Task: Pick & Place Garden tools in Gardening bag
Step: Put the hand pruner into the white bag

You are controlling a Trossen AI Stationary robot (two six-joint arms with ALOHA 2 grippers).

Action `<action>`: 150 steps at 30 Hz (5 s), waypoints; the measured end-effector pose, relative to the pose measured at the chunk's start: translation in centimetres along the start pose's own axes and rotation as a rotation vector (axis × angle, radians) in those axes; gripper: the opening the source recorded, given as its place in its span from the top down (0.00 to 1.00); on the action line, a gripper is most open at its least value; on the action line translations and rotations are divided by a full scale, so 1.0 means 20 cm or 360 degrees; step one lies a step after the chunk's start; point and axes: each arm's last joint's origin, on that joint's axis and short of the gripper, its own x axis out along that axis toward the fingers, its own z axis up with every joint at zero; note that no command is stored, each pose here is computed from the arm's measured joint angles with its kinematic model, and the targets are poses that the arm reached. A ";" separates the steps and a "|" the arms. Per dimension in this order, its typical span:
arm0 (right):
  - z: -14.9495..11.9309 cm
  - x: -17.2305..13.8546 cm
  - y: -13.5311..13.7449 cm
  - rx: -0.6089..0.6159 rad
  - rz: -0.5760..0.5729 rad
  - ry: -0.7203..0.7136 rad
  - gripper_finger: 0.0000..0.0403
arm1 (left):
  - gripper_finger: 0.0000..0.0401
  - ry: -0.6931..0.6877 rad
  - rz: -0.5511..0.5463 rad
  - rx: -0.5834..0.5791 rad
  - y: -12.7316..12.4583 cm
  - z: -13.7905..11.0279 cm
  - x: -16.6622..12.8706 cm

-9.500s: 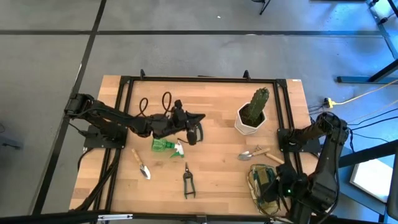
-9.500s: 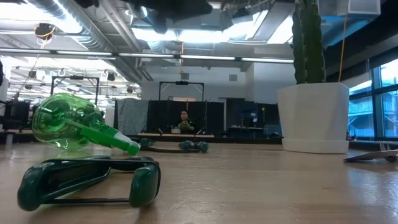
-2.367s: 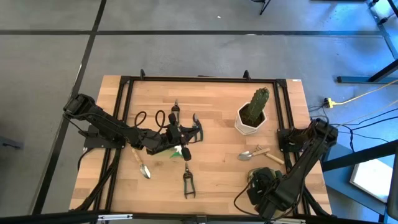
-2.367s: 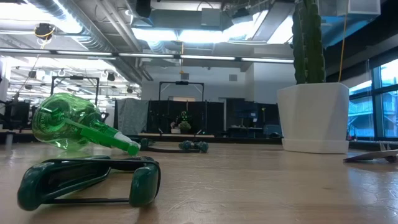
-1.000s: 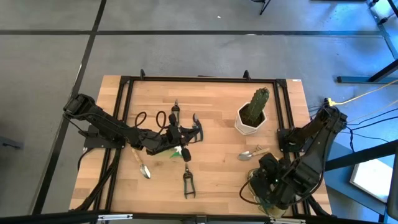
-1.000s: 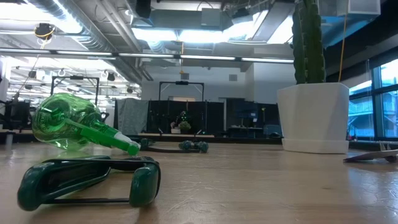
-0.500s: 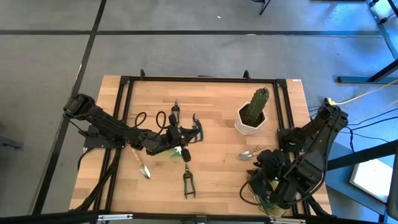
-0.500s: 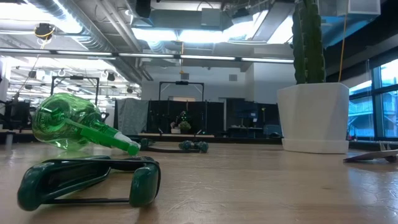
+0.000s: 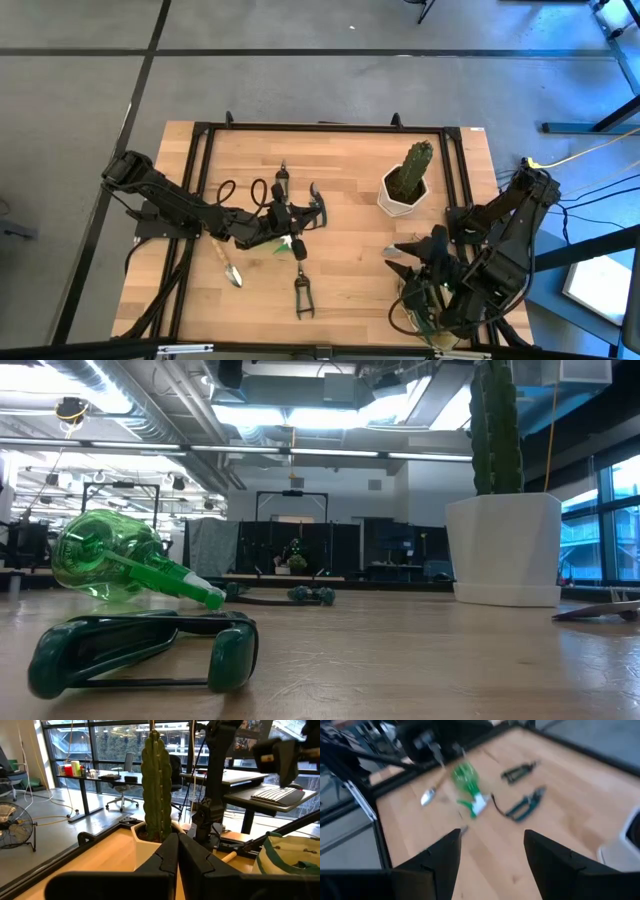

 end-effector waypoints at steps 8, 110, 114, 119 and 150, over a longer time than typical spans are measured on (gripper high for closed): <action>0.06 -0.02 0.04 -0.0276 -0.0006 -0.0317 0.46 | 0.98 0.0000 0.0000 -0.0002 0.00 0.00 0.00; 0.02 0.55 -0.43 -0.0632 0.1128 -0.0633 0.45 | 0.99 0.0811 0.0094 -0.0383 0.38 -0.21 0.37; 0.02 0.55 -0.43 -0.0628 0.1125 -0.0628 0.45 | 0.99 0.1004 0.0081 -0.0322 0.35 -0.22 0.46; 0.02 0.56 -0.43 -0.0628 0.1123 -0.0612 0.46 | 0.98 0.1284 0.0043 -0.0340 0.36 -0.23 0.54; 0.01 0.56 -0.43 -0.0564 0.1131 -0.0561 0.45 | 0.62 0.1899 0.0349 -0.0705 0.48 -0.43 0.57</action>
